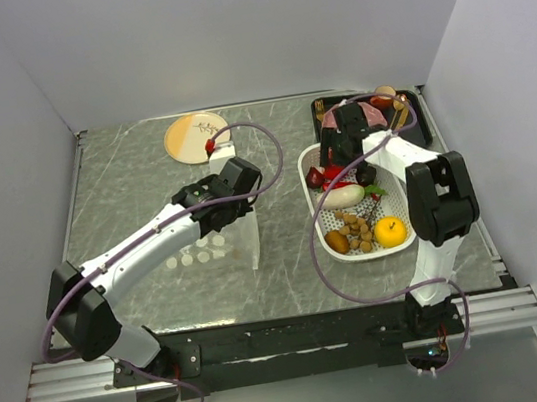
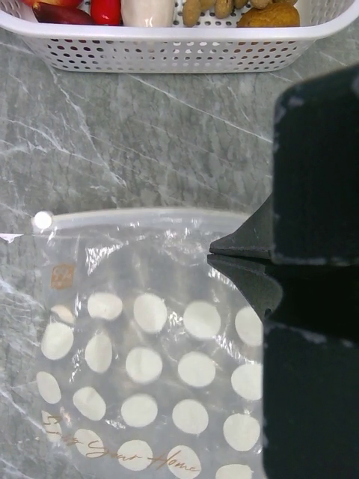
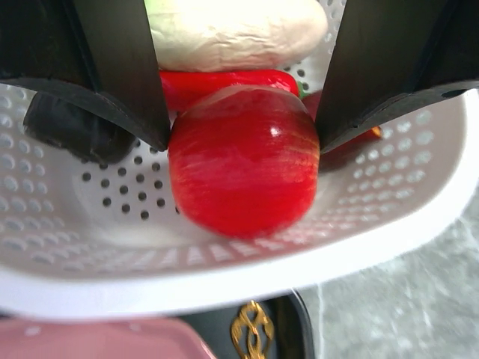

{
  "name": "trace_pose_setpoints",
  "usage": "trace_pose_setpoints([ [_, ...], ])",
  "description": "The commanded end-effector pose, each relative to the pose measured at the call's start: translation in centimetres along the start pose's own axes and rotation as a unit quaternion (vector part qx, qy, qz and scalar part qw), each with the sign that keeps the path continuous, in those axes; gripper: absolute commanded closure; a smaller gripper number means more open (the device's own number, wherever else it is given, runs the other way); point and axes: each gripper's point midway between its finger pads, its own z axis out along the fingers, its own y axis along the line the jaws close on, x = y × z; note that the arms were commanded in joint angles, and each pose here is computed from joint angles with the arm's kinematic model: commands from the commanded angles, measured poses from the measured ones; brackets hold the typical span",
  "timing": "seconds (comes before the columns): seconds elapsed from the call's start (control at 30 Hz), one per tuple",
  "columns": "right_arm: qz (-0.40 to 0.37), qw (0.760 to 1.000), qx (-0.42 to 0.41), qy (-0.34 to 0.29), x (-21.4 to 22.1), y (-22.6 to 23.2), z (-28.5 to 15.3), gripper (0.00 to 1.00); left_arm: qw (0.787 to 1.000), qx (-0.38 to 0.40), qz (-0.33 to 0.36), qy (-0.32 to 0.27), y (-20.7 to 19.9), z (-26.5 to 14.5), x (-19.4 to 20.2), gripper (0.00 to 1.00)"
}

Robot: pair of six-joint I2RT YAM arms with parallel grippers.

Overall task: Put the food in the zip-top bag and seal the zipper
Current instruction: Pick up the fake fruit from the bin, then pick up the zipper food storage bag at the center of the board.

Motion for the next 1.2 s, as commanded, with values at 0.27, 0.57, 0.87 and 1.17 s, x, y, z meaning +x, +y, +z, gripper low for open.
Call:
trace_pose_setpoints([
  [0.27, -0.006, 1.0, -0.004, -0.001, -1.0, 0.7, 1.6, 0.19, 1.0, 0.016, -0.003, -0.013, -0.2, -0.7, -0.9, 0.99],
  [0.57, -0.004, 1.0, 0.0, -0.002, -1.2, 0.6, 0.9, 0.16, 0.999, 0.003, 0.035, 0.039, -0.5, 2.3, 3.2, 0.43],
  [0.87, 0.0, 1.0, 0.002, -0.01, -1.8, 0.6, -0.1, 0.16, 0.999, 0.008, 0.032, 0.041, -3.8, 3.5, 2.4, 0.31],
  [1.17, 0.012, 1.0, 0.007, -0.003, -1.6, 0.3, 0.2, 0.16, 0.997, -0.034, 0.041, 0.063, -3.2, 5.2, 4.7, 0.37],
])
